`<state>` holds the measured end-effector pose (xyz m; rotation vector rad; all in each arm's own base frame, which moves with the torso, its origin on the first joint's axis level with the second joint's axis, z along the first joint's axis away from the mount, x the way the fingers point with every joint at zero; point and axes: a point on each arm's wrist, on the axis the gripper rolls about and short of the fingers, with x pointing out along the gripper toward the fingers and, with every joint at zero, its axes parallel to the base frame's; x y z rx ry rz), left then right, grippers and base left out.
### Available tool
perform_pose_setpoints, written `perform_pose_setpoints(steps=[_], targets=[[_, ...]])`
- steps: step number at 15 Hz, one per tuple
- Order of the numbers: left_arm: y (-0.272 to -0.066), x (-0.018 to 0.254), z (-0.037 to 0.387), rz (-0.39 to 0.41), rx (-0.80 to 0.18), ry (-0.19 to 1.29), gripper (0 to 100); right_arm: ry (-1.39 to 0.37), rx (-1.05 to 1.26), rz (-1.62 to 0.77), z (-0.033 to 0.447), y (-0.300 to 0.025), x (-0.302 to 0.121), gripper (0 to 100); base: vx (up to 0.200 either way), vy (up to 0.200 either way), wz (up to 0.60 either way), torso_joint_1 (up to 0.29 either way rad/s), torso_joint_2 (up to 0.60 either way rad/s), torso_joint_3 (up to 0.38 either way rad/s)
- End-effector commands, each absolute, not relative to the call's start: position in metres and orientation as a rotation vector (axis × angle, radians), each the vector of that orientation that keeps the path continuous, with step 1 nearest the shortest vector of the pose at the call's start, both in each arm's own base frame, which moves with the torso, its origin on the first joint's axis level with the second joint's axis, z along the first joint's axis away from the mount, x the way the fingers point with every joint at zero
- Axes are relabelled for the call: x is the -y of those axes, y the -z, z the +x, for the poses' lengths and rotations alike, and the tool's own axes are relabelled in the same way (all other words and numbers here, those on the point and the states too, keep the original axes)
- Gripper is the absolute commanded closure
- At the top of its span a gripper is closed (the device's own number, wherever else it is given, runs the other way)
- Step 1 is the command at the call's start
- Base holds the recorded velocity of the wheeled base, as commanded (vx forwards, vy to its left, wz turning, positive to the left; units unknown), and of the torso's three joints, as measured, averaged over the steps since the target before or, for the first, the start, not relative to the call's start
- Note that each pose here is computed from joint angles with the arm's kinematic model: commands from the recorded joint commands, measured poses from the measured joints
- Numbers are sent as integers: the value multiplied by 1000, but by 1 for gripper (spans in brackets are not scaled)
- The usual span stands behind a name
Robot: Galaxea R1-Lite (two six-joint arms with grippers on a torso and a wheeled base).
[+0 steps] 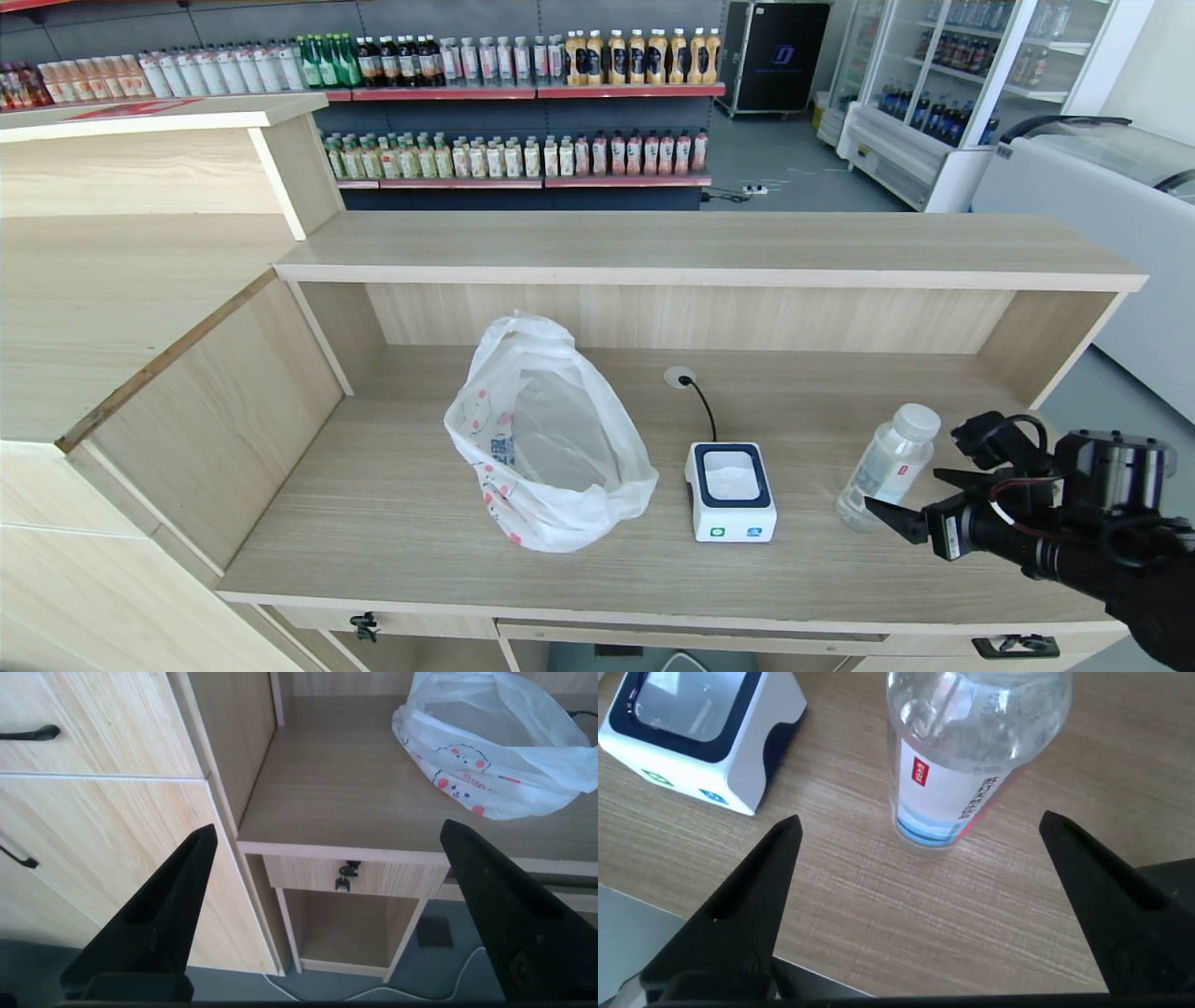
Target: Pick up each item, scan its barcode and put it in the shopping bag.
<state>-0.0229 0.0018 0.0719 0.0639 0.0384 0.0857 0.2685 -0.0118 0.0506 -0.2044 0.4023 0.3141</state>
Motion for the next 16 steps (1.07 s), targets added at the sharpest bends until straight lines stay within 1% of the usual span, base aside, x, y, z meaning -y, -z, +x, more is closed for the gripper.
perform_pose_setpoints(steps=[1, 16], targets=[[-72, -2, -23, 64, -38, -86, 0, -328, -392, -213, 282, -47, 9, 0, 0, 0, 0, 0, 0, 0], [-72, -2, -23, 63, -38, -86, 0, -378, -355, -257, 323, -31, -4, 0, 0, 0, 0, 0, 0, 0]])
